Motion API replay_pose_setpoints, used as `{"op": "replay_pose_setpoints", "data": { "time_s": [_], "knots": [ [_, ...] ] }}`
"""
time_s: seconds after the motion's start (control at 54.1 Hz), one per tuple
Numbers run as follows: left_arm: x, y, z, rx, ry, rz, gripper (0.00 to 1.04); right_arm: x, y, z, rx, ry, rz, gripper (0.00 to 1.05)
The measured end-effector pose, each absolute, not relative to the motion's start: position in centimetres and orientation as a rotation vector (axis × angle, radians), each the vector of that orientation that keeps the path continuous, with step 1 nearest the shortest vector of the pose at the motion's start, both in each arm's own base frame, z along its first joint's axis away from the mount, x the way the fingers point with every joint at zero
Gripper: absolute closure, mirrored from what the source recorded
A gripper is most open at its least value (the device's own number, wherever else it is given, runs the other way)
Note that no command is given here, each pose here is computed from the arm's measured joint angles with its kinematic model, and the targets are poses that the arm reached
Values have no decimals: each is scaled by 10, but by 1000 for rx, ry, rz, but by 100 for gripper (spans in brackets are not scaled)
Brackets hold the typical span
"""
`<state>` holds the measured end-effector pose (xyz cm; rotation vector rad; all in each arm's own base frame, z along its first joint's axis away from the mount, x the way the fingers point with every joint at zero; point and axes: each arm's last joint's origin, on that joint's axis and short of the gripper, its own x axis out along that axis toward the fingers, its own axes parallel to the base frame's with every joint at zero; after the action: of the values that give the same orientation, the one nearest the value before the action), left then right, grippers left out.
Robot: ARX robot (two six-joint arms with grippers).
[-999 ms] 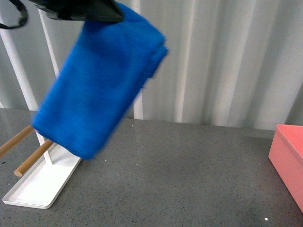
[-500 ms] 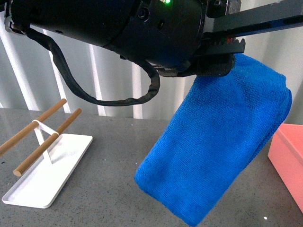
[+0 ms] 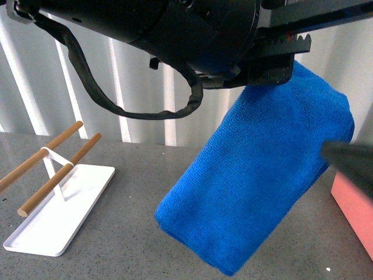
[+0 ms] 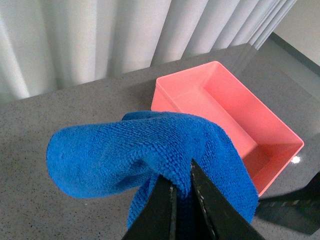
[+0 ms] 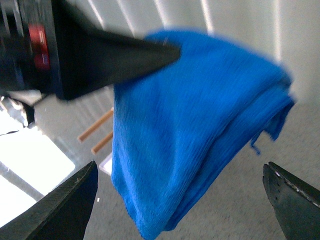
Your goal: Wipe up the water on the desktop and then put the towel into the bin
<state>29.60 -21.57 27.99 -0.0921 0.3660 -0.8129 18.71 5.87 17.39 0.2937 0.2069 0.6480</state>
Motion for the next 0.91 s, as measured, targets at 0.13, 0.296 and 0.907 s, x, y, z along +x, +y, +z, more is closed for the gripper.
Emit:
{"op": "replay_pose_setpoints", "data": {
  "time_s": [0.13,0.296,0.907],
  "knots": [
    [297,-216,286,-100,356,-806,101,184,79,153,193,260,660,7],
    [298,-217,290,-115,351,-808,101,179,87,140,108,274,616,7],
    [300,-214,289,-135,383,-808,101,219,80,148,175,145,665,17]
  ]
}}
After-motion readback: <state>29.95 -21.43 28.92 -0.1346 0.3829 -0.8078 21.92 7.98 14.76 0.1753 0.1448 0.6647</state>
